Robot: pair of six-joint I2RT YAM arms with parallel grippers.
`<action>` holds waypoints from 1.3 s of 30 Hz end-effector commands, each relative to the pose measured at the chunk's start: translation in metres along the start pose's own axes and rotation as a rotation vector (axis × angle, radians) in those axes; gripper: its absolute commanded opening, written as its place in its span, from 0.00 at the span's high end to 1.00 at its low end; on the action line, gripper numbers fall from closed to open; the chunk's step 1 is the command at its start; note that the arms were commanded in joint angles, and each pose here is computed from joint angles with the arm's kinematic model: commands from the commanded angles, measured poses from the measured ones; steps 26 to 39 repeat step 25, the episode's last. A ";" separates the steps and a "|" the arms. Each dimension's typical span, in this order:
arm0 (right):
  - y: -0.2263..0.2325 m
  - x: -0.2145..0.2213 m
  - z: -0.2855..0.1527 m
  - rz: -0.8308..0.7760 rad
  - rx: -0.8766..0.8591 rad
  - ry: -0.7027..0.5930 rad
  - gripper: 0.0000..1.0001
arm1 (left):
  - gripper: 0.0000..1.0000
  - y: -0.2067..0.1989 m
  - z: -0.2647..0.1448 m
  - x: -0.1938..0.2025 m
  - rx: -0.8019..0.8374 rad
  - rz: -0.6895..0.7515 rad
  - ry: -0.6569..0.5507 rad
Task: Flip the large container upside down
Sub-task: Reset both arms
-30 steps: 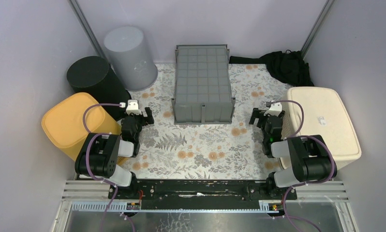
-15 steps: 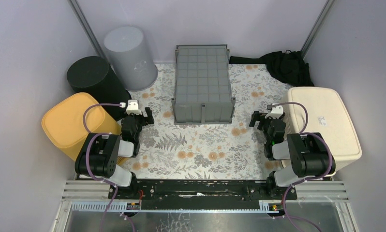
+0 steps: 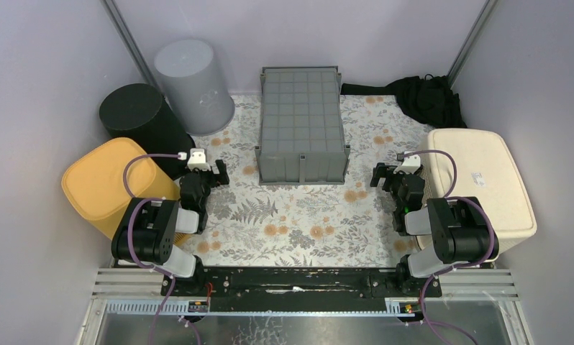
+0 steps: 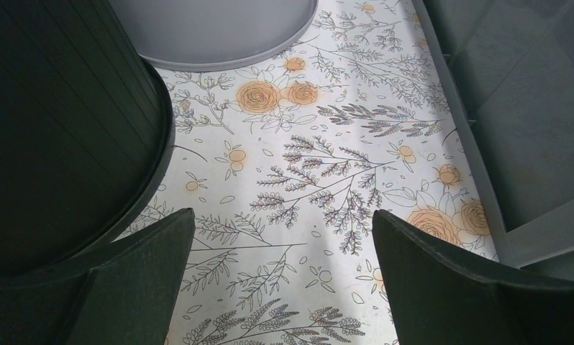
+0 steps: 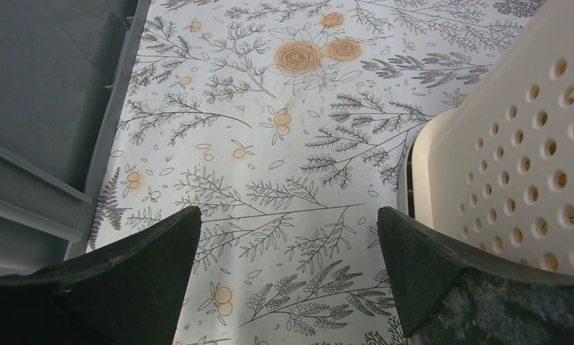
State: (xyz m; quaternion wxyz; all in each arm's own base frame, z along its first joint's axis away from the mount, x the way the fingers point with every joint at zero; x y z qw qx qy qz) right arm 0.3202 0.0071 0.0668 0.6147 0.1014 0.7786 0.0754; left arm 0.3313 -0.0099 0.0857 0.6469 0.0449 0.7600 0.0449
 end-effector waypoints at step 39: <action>-0.007 -0.016 0.005 -0.008 0.033 -0.060 0.01 | 0.00 0.017 0.001 -0.014 -0.100 -0.032 -0.078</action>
Point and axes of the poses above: each gripper's point midway between its finger pads, its own z axis out along the fingers, its own y axis along the line the jaws close on, x = y × z, the point moved 4 cm from there along -z, back along the fingers, and after that the axes turned 11 degrees about z, right-handed, at the moved point
